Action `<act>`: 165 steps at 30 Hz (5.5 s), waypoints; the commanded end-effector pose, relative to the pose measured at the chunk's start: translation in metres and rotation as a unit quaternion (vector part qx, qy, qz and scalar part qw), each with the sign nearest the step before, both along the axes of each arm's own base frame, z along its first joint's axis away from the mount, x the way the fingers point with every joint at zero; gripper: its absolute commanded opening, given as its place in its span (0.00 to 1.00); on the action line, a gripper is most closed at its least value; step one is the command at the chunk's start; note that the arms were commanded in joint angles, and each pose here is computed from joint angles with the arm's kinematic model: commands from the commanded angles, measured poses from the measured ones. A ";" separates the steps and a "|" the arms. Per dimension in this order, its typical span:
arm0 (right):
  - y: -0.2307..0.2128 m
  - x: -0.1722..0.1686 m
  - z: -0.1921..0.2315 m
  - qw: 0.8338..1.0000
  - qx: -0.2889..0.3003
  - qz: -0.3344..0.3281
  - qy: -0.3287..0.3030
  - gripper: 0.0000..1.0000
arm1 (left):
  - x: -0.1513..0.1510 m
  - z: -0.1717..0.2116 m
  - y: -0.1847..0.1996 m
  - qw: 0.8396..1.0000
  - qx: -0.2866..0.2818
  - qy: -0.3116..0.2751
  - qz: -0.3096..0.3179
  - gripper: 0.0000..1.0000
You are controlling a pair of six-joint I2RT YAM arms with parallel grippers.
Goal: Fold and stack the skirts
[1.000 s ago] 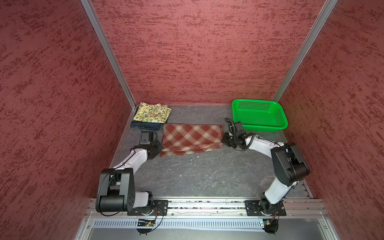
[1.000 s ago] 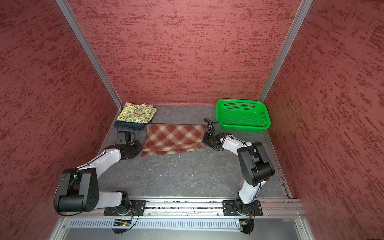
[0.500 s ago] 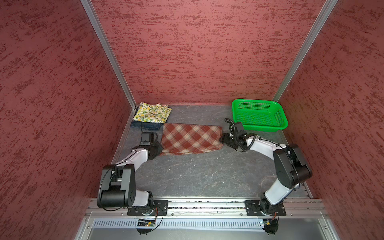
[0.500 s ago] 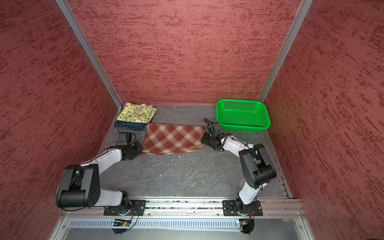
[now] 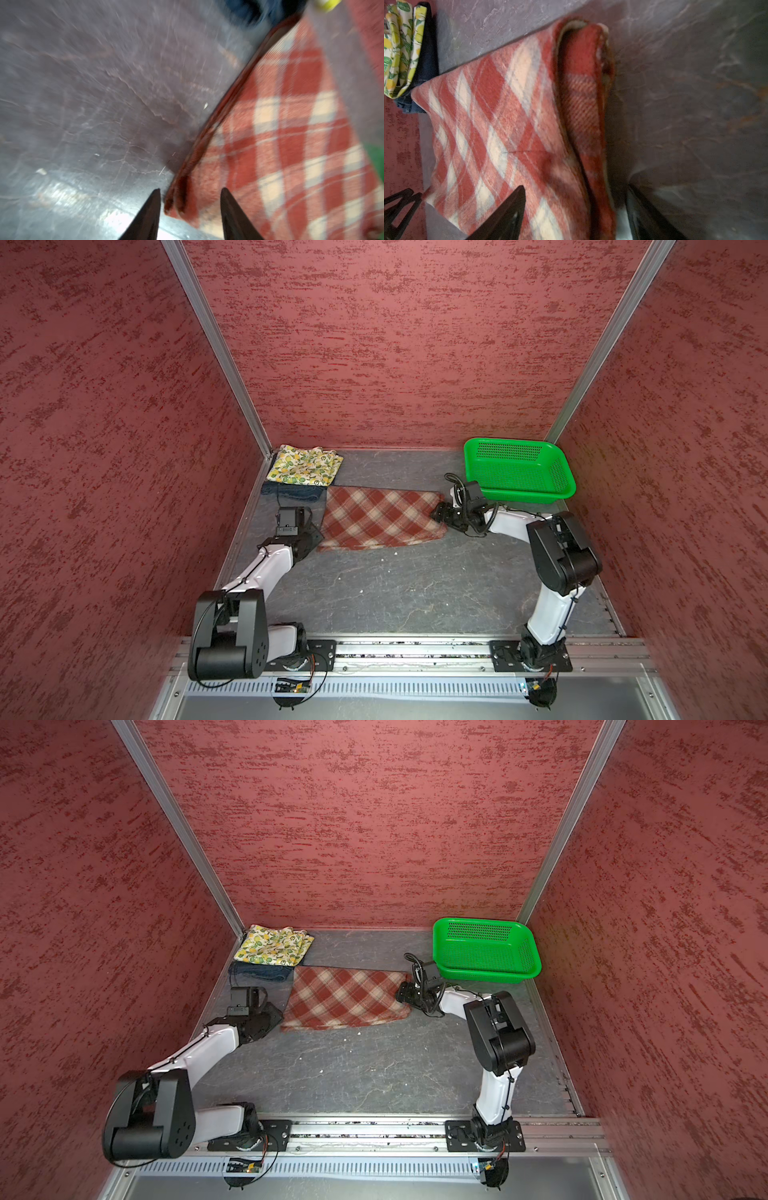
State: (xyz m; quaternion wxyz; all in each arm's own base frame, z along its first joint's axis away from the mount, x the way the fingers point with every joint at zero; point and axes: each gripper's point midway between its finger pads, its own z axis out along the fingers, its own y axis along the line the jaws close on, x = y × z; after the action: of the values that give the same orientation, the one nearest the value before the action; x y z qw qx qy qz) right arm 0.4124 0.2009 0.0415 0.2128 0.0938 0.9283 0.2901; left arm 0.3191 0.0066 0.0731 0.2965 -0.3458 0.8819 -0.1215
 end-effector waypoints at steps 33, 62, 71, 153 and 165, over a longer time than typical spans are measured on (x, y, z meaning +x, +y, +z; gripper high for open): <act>-0.050 -0.013 0.065 0.981 -0.167 0.052 -0.086 0.00 | 0.066 -0.066 -0.068 0.974 0.047 0.140 -0.173 0.45; 0.033 -0.007 0.174 0.966 -0.200 0.079 -0.141 0.00 | -0.003 -0.100 -0.177 0.954 -0.031 0.140 -0.264 0.00; 0.101 -0.040 0.128 0.964 -0.198 0.142 -0.107 0.00 | -0.011 -0.102 -0.174 0.956 -0.036 0.134 -0.259 0.00; 0.047 -0.106 0.013 0.982 -0.165 0.082 -0.044 0.64 | 0.085 -0.038 -0.143 0.960 0.039 0.063 -0.269 0.45; 0.043 -0.033 0.088 0.980 -0.127 0.081 -0.128 0.89 | 0.067 0.027 -0.146 0.958 -0.048 -0.020 -0.282 0.85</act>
State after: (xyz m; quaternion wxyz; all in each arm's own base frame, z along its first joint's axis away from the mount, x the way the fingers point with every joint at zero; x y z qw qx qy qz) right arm 0.3734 0.2467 0.1328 0.3209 -0.0258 0.9253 0.2004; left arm 0.4007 -0.1331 0.1034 0.2666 -0.1032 0.9323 -0.2215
